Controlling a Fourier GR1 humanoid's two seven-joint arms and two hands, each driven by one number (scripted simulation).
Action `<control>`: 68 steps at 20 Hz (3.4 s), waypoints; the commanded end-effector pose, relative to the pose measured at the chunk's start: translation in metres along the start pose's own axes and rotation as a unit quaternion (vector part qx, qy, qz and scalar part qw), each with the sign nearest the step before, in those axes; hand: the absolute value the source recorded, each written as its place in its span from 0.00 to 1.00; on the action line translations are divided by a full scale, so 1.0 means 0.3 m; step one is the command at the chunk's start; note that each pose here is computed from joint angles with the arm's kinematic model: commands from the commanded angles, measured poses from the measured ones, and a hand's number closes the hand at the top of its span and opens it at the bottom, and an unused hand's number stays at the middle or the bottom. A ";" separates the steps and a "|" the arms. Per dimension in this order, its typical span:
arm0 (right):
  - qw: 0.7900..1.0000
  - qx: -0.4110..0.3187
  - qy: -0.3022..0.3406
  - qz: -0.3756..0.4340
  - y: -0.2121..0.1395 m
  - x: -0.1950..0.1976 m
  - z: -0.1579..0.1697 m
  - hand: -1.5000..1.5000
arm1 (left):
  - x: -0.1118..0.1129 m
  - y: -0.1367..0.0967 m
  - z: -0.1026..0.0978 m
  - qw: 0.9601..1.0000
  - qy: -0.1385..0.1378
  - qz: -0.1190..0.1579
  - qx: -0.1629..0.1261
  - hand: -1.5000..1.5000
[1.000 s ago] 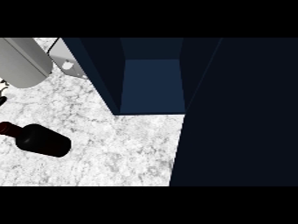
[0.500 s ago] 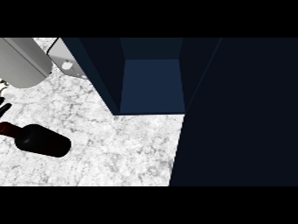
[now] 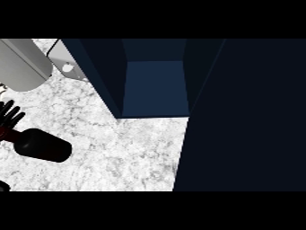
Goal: Pick up the wine, place it into the cabinet and close the cabinet
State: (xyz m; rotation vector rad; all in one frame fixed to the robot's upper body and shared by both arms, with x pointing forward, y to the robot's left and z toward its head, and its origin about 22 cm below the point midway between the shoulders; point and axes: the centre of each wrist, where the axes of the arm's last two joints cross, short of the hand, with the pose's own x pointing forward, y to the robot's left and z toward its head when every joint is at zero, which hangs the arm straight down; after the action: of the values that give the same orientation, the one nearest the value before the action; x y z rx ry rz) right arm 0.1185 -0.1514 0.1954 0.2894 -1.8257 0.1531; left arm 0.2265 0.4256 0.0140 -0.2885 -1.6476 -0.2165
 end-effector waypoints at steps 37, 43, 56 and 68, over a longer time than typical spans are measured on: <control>0.997 -0.026 -0.065 0.015 -0.013 0.079 0.070 0.00 | -0.385 -0.043 -0.036 0.996 0.030 0.077 -0.016 0.00; 0.998 -0.012 -0.051 0.030 -0.013 0.049 0.051 0.00 | -0.437 -0.065 0.011 0.994 0.028 0.109 -0.016 1.00; 0.999 -0.016 -0.037 0.034 -0.016 0.044 0.084 0.00 | -0.449 -0.201 -0.101 0.998 -0.032 0.046 0.003 1.00; 0.997 -0.028 -0.060 0.035 -0.046 0.087 0.133 0.00 | -0.470 -0.485 -0.121 0.994 -0.053 0.081 0.048 1.00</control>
State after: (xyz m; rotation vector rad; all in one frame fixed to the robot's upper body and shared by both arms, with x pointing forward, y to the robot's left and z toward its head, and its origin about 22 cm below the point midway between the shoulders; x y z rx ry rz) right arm 0.1132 -0.1598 0.1826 0.1740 -1.8769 0.1616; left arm 0.2325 0.2908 -0.1253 -0.2726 -1.7162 -0.0141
